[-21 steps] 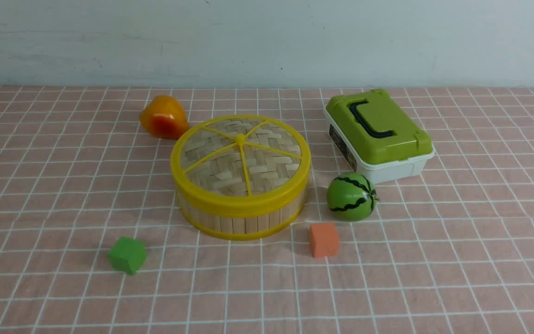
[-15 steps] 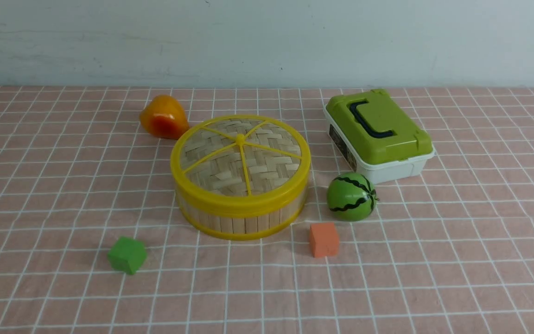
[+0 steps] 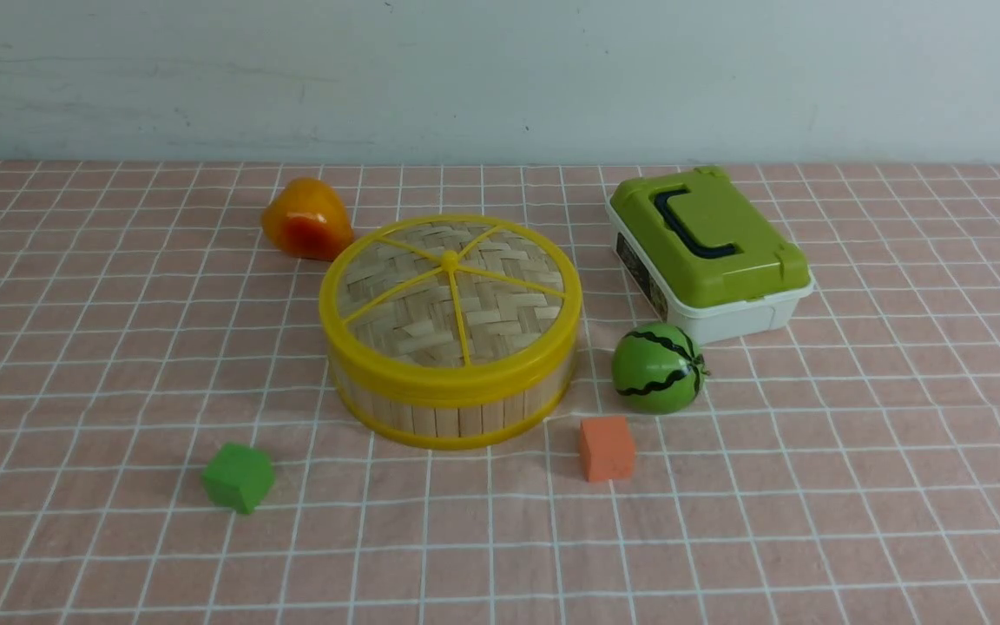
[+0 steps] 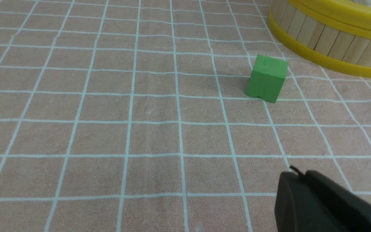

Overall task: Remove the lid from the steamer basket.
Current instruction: Use the left arm to lift the lid of the steamer

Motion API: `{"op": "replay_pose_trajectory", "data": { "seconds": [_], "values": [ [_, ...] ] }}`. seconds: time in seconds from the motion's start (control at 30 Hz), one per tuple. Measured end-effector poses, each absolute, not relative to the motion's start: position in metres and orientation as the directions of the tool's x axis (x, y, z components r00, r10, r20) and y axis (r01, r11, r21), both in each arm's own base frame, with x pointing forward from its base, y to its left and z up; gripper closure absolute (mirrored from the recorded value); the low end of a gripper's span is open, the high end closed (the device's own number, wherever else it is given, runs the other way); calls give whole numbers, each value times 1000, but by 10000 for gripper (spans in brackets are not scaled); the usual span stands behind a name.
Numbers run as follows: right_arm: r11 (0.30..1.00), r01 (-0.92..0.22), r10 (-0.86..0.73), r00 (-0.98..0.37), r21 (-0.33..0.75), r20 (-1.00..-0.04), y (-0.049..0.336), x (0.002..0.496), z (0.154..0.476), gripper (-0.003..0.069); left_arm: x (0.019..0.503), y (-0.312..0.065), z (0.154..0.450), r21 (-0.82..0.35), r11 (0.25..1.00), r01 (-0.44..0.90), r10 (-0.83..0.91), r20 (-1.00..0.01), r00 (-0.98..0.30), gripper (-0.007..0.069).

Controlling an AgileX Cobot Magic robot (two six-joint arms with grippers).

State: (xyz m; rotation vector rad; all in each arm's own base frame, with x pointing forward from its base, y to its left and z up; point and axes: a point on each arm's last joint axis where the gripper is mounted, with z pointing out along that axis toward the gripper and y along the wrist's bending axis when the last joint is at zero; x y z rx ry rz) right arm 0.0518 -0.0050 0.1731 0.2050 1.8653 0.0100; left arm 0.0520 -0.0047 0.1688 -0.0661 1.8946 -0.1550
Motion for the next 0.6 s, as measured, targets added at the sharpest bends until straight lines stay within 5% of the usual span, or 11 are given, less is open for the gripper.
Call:
{"op": "replay_pose_trajectory", "data": {
  "seconds": [0.6],
  "values": [
    [984, 136, 146, -286, 111, -947, -5, 52, 173, 417, 52, -5, 169, -140, 990, 31, -123, -938, -324, 587]
  ]
}}
